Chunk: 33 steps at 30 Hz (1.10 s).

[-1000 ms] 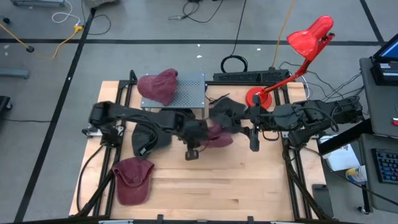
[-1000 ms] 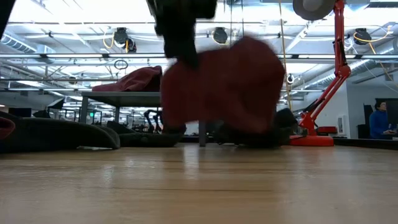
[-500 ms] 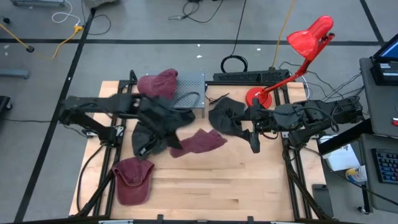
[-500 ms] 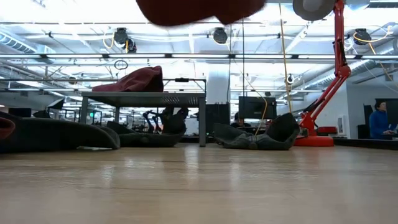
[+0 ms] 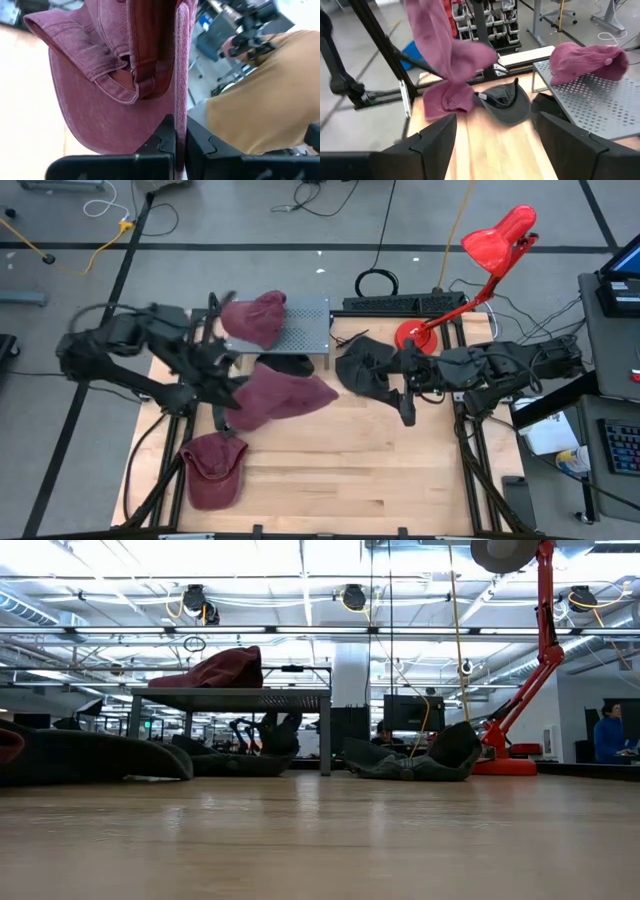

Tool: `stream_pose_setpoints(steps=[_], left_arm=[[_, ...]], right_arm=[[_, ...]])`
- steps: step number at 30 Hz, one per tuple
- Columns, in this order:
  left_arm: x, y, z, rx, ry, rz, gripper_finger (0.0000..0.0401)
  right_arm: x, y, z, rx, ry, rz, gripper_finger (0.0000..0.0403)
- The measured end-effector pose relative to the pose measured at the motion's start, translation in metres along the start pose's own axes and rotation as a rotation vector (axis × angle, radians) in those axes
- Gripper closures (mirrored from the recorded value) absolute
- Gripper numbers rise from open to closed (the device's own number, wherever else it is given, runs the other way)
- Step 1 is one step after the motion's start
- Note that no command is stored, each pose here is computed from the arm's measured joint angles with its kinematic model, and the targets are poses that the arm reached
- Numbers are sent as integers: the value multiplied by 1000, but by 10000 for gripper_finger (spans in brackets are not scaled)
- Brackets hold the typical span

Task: Pick & Place hat
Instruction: Stack the top red cap on top of the red cap on the shelf

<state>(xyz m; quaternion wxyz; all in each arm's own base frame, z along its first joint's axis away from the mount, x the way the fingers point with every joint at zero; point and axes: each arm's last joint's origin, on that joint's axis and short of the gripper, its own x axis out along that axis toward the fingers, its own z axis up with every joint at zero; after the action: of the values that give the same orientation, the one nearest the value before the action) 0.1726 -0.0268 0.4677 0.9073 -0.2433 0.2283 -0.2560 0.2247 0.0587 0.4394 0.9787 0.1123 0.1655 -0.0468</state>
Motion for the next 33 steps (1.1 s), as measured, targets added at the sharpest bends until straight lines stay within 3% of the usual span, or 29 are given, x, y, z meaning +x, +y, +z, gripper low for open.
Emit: stream_pose_setpoints(steps=[8,17,25,30,33], left_arm=[[-38,-25,-1,101,-167,-83,393],[-54,-41,8,295,-325,-167,393],[-36,-38,28,488,-427,-174,393],[-10,-23,46,536,-439,-206,393],[1,-12,56,546,-448,-237,393]], right_arm=[[16,8,7,27,-79,27,135],[40,21,19,-11,-243,69,135],[46,21,38,3,-437,159,135],[45,12,48,16,-500,218,135],[44,10,52,18,-521,320,135]])
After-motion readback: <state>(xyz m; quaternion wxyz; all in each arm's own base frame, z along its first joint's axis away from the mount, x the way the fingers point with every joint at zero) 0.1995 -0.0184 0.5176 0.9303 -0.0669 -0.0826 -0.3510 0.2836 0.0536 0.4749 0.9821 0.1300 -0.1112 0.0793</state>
